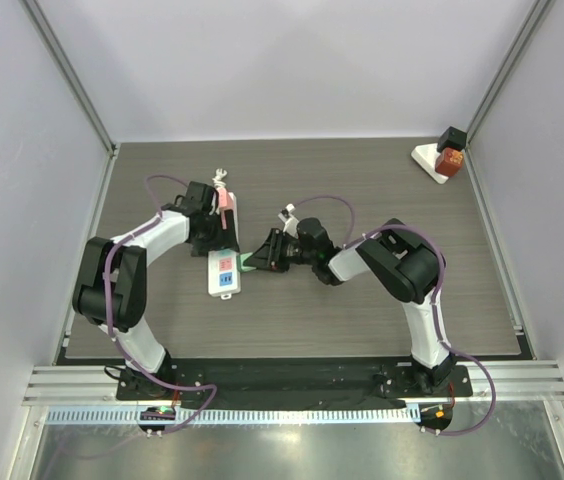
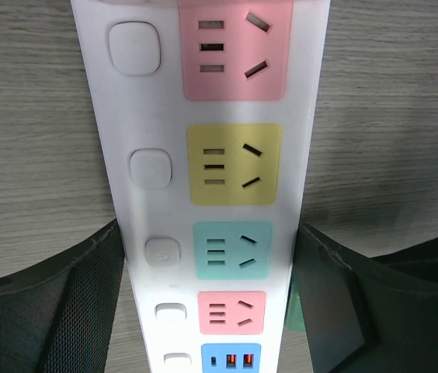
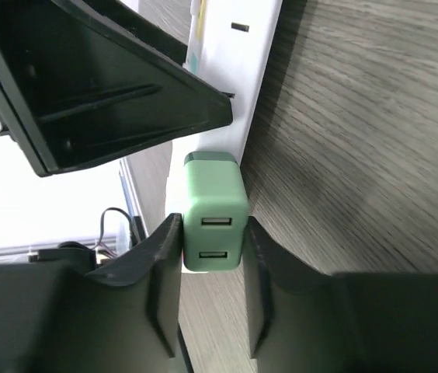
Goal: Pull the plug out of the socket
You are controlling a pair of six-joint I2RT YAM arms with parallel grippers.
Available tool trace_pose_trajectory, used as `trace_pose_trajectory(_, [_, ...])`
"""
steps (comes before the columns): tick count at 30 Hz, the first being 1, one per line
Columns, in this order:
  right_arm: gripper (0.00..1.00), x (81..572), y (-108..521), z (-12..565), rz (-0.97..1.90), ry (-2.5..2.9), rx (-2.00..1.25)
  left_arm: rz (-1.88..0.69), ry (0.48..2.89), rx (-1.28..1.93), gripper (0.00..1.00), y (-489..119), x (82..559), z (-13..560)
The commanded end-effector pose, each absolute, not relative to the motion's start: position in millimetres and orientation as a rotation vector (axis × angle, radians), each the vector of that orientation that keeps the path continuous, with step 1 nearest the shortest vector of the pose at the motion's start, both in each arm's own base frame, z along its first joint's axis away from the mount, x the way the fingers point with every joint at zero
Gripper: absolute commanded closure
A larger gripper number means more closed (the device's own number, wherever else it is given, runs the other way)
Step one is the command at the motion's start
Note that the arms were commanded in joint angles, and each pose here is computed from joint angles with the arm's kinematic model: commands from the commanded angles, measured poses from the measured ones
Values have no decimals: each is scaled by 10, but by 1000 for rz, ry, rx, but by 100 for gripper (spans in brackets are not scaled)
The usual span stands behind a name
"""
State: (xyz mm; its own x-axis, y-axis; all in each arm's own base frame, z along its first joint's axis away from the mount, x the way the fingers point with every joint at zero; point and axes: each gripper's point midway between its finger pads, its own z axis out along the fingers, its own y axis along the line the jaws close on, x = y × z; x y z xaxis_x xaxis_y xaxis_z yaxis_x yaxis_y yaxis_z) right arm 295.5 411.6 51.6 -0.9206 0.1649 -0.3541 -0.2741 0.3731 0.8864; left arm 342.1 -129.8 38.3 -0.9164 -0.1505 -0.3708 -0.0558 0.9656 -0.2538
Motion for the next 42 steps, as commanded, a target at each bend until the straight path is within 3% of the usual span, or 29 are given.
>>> trace_pose_trajectory(1, [73, 2970, 4114, 743, 1660, 2133, -127, -315, 2715, -156, 100, -1298, 3426, 423])
trace_pose_trajectory(2, [81, 2959, 4104, 767, 1690, 2131, -108, -308, 2717, -158, 100, -1290, 3428, 415])
trace_pose_trajectory(3, [99, 2957, 4097, 823, 1715, 2100, -109, -294, 2716, -161, 100, -1272, 3432, 415])
trace_pose_trajectory(4, [99, 2985, 4064, 823, 1726, 2095, -87, -282, 2717, -170, 100, -1256, 3427, 400])
trace_pose_trajectory(14, [99, 3107, 3831, 966, 1702, 2050, 28, -112, 2709, -235, 100, -1034, 3429, 363])
trace_pose_trajectory(32, [99, 3368, 3000, 741, 1184, 2194, 31, -125, 2710, -228, 100, -1056, 3450, 393])
trace_pose_trajectory(42, [78, 3455, 2717, 493, 1021, 2297, 73, -129, 2717, -225, 100, -1065, 3444, 399])
